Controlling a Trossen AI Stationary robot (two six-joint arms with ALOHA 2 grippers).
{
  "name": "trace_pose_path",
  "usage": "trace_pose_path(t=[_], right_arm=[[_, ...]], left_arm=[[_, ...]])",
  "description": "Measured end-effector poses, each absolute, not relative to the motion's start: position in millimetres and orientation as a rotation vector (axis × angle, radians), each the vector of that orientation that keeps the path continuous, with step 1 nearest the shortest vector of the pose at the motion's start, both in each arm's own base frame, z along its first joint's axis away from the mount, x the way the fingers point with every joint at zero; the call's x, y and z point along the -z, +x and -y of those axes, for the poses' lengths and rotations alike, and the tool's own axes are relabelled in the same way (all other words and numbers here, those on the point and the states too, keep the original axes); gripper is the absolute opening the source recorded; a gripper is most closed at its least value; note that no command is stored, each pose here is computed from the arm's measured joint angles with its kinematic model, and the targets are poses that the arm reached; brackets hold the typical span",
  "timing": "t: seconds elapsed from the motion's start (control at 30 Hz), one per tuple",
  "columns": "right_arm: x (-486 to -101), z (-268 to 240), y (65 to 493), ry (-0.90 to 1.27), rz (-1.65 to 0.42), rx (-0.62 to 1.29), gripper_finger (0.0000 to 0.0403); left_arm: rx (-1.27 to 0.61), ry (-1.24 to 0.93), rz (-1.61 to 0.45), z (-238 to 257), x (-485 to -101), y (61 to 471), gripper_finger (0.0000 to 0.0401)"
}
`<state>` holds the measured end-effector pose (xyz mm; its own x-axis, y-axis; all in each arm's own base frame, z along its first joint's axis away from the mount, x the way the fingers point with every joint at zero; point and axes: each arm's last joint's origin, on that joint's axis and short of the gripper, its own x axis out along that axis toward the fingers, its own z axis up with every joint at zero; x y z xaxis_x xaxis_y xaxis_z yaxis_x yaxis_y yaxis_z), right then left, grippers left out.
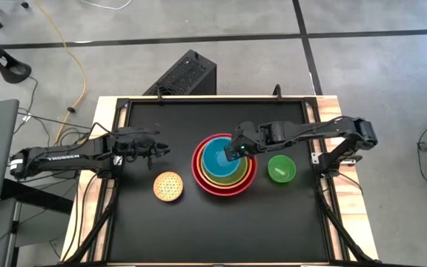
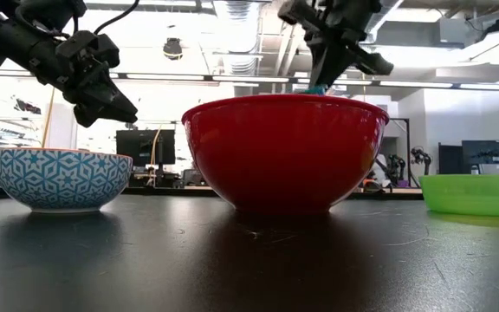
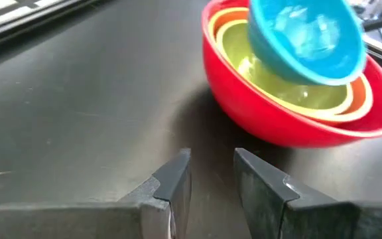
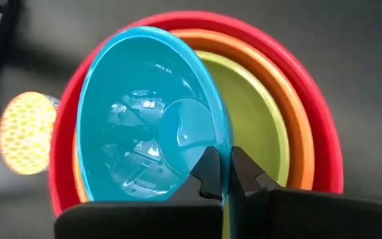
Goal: Nest bowls inside each other
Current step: Stack the blue bowl on top of the light green bowl
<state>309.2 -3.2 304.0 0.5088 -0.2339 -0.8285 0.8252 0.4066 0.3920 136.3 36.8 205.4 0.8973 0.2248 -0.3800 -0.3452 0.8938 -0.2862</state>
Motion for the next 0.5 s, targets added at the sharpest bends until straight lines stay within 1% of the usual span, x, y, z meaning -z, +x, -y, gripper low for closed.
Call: trace_pose_path(t=[0.3, 0.5], right_arm=[[-277.1, -0.3, 326.3, 0.922, -0.83, 0.788, 0.0002], [-275.3, -0.2, 326.7, 0.936, -0.832, 0.803, 0.0003]], left_arm=[[-0.249, -0.369, -0.354, -35.2, -205.2, 136.5, 0.0103], [-0.252, -0.373, -0.378, -35.0, -203.0, 135.7, 0.0103]])
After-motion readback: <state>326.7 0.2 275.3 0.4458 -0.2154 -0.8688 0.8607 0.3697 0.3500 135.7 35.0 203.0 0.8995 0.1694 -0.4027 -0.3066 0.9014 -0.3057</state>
